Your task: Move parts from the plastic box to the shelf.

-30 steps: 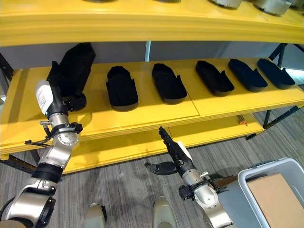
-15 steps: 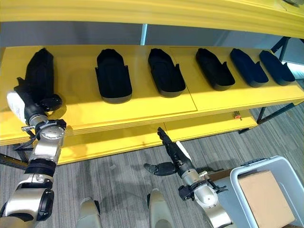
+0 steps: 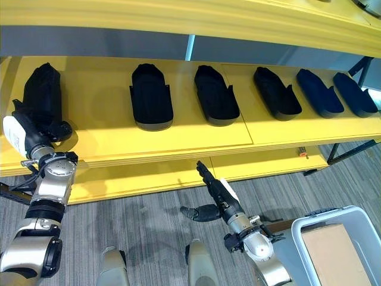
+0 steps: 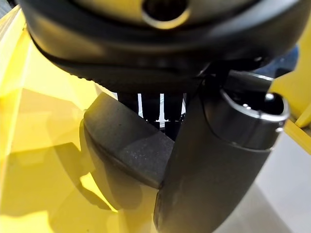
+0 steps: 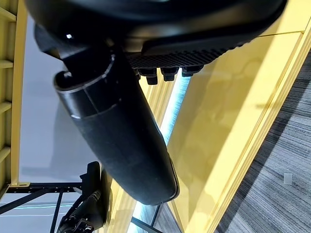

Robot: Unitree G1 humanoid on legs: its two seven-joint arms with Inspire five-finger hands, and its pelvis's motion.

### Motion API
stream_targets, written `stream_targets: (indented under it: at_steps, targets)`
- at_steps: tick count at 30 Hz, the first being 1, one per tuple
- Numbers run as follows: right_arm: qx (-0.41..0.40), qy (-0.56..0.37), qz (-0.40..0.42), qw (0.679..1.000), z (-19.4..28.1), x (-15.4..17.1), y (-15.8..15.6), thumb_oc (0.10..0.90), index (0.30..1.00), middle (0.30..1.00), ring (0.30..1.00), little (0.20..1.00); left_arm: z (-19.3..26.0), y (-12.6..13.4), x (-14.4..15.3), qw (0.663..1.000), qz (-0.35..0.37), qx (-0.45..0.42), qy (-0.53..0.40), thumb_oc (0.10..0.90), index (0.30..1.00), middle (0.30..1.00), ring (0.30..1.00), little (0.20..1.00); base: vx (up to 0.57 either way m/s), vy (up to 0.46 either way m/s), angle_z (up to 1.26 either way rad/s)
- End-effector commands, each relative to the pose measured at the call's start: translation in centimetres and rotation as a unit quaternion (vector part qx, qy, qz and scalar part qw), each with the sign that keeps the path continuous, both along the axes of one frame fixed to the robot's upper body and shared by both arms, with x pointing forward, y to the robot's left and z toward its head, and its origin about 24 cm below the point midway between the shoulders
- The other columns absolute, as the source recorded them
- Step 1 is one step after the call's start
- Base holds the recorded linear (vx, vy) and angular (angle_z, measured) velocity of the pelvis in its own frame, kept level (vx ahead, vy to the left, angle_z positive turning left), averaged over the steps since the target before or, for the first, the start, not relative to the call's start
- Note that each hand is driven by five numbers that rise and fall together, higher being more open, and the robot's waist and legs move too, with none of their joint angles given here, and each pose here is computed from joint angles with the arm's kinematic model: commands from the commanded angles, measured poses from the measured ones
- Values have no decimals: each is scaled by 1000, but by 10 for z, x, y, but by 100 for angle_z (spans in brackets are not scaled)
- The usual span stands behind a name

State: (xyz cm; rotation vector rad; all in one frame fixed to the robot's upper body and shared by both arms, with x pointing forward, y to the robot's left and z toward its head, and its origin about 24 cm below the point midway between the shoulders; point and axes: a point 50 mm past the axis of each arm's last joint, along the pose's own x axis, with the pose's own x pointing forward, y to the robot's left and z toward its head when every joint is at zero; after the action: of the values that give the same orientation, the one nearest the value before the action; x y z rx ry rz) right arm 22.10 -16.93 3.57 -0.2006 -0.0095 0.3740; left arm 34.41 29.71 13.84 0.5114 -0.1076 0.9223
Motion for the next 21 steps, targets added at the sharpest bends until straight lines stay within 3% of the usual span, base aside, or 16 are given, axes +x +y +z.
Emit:
stream_targets:
  at_steps: [1, 8, 21]
  targets:
    - [27, -106, 4, 994, 42, 5, -6, 900, 1000, 1000, 1000, 1000, 43, 3, 11, 996, -14, 76, -46, 400, 300, 300, 300, 300, 0, 0, 0]
    - [23, -104, 13, 994, 41, 4, -7, 900, 1000, 1000, 1000, 1000, 57, 7, 15, 989, -14, 147, -11, 400, 300, 300, 300, 300, 0, 0, 0]
    - [22, -99, 15, 995, 41, 2, -9, 900, 1000, 1000, 1000, 1000, 62, 2, 21, 988, -31, 148, -4, 400, 300, 300, 300, 300, -1, 1, 0]
